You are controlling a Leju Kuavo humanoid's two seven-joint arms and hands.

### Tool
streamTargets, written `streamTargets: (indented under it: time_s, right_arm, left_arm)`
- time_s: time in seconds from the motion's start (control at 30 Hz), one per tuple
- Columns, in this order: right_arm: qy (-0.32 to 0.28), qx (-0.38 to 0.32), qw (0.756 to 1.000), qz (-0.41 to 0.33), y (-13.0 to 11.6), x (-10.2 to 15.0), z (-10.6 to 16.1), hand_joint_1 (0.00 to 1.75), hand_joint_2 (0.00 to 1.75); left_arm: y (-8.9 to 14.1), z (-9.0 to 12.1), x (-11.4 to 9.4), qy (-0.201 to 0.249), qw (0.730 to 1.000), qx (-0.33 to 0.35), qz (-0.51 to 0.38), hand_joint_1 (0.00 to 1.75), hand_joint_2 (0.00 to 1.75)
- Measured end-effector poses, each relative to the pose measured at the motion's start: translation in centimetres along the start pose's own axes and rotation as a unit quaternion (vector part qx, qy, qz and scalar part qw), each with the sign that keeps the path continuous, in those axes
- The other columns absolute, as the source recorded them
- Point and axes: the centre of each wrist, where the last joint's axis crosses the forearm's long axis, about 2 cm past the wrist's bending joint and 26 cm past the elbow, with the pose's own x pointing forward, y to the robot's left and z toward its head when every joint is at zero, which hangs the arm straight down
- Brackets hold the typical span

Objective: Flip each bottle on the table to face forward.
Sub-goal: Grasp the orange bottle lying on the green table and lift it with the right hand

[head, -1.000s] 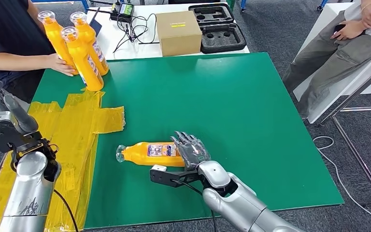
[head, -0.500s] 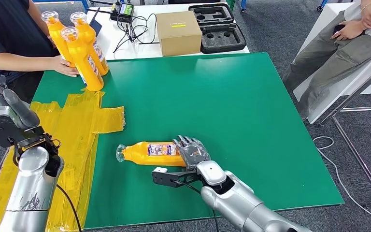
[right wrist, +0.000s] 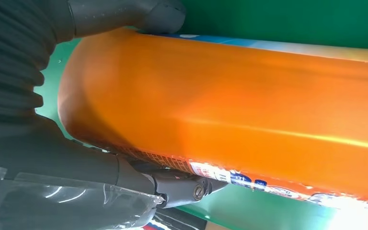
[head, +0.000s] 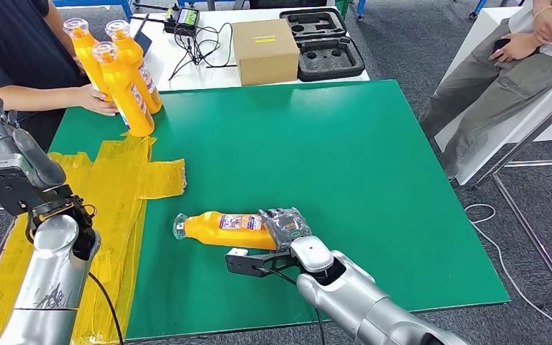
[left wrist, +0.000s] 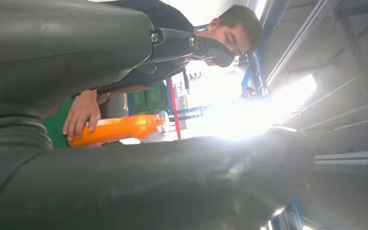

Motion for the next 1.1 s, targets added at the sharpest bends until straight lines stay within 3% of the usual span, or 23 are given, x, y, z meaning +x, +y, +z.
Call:
streamTargets:
  time_s: [0.17, 0.33, 0.47, 0.67, 0.83, 1.1]
  right_arm:
    - [0.005, -0.043, 0.999, -0.025, 0.1, -0.2, 0.4, 1.75, 1.75]
    - [0.000, -0.172, 0.980, -0.104, -1.8, -1.8, 2.4, 1.75, 1.75]
    - [-0.007, -0.241, 0.962, -0.130, -4.1, -3.0, 3.8, 1.75, 1.75]
    - [-0.036, -0.408, 0.894, -0.181, -7.6, -4.7, 6.1, 1.75, 1.75]
    - [-0.039, -0.488, 0.848, -0.201, -9.9, -6.4, 8.6, 1.75, 1.75]
    - [-0.039, -0.532, 0.820, -0.206, -11.1, -6.4, 9.9, 1.75, 1.75]
  left_arm:
    - [-0.1, 0.1, -0.2, 0.013, 1.000, -0.003, 0.017, 0.00, 0.00]
    - [0.2, 1.4, -0.7, 0.084, 0.992, -0.040, 0.085, 0.00, 0.00]
    - [0.4, 2.0, -0.8, 0.103, 0.988, -0.051, 0.101, 0.00, 1.75]
    - [0.7, 2.9, -0.6, 0.152, 0.966, -0.086, 0.191, 0.00, 1.75]
    - [1.2, 4.4, 0.1, 0.193, 0.932, -0.122, 0.283, 0.00, 1.75]
    - [0.7, 5.5, 1.1, 0.230, 0.879, -0.169, 0.381, 0.00, 1.75]
